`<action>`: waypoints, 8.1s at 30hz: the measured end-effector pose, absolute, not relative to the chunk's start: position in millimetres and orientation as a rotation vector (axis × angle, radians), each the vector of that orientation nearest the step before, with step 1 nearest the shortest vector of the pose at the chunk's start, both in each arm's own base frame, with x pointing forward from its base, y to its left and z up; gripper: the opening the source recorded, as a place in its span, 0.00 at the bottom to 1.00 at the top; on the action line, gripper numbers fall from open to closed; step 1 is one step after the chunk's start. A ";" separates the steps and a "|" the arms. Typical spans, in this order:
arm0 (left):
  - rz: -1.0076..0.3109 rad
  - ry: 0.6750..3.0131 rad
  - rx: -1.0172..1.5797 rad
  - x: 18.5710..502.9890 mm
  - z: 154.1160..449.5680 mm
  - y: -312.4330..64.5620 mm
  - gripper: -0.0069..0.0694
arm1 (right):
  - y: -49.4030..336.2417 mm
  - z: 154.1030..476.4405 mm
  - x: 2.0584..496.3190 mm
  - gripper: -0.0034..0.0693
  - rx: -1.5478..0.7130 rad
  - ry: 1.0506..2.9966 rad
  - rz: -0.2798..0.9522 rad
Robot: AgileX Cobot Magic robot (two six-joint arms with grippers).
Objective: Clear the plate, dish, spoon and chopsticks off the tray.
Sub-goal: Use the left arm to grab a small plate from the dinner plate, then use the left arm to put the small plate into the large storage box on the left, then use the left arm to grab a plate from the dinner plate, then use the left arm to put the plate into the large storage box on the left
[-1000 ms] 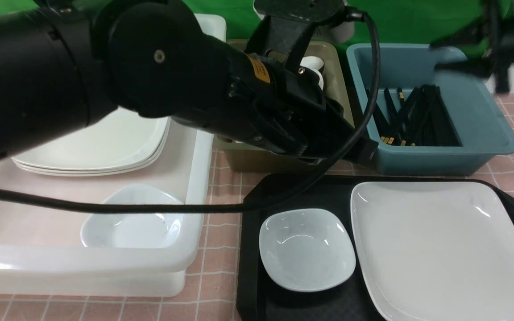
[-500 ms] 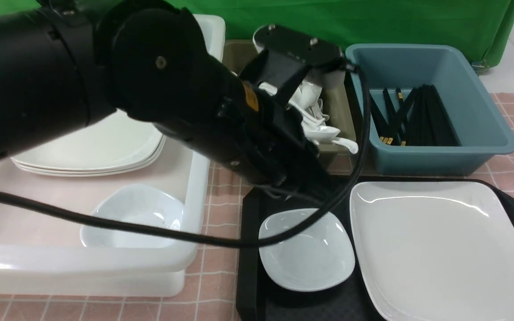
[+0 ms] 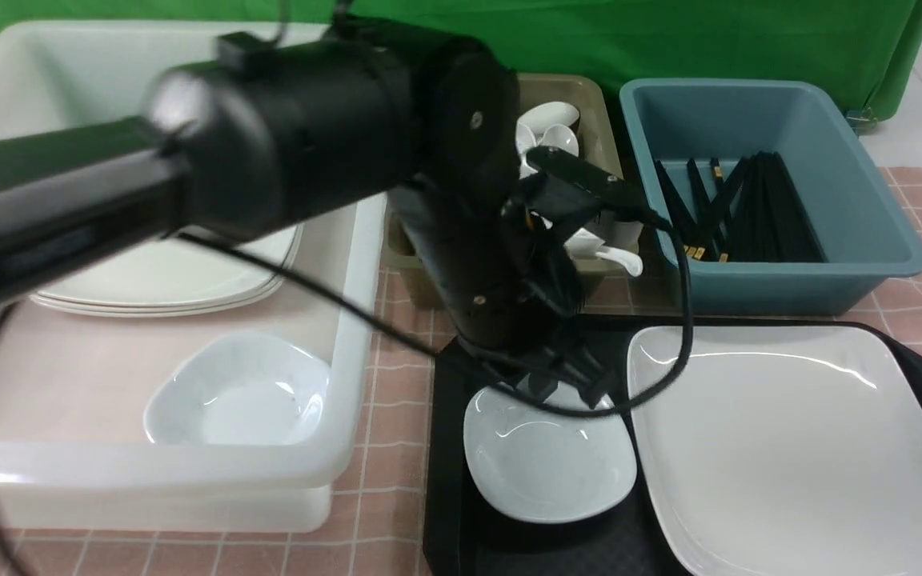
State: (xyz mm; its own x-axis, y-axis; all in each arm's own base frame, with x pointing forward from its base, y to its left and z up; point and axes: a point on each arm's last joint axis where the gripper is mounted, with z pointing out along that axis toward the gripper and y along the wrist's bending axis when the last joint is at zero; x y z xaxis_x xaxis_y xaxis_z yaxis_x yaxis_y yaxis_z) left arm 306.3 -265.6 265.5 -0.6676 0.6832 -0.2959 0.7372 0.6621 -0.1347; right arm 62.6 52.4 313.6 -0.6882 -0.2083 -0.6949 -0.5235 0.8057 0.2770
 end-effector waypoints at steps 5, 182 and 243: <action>-0.334 2.711 1.163 340.1 238.1 -257.0 0.09 | 53.2 307.4 60.8 0.11 -0.565 2.313 0.617; -0.422 2.198 0.750 297.7 410.2 -236.9 0.12 | 48.0 425.0 100.1 0.09 -0.575 2.175 0.194; -0.238 2.321 -0.678 374.7 234.1 128.3 0.72 | 224.4 433.4 194.5 0.09 -1.250 2.154 0.669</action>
State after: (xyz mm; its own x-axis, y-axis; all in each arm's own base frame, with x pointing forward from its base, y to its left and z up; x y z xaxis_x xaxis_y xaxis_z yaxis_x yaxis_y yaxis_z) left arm 374.7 128.3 234.1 -0.6203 -0.5326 -0.5758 -0.4044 0.8462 -0.3470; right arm 194.5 224.4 433.4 -0.4118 -0.6089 -0.6780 -0.8858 0.4420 0.1410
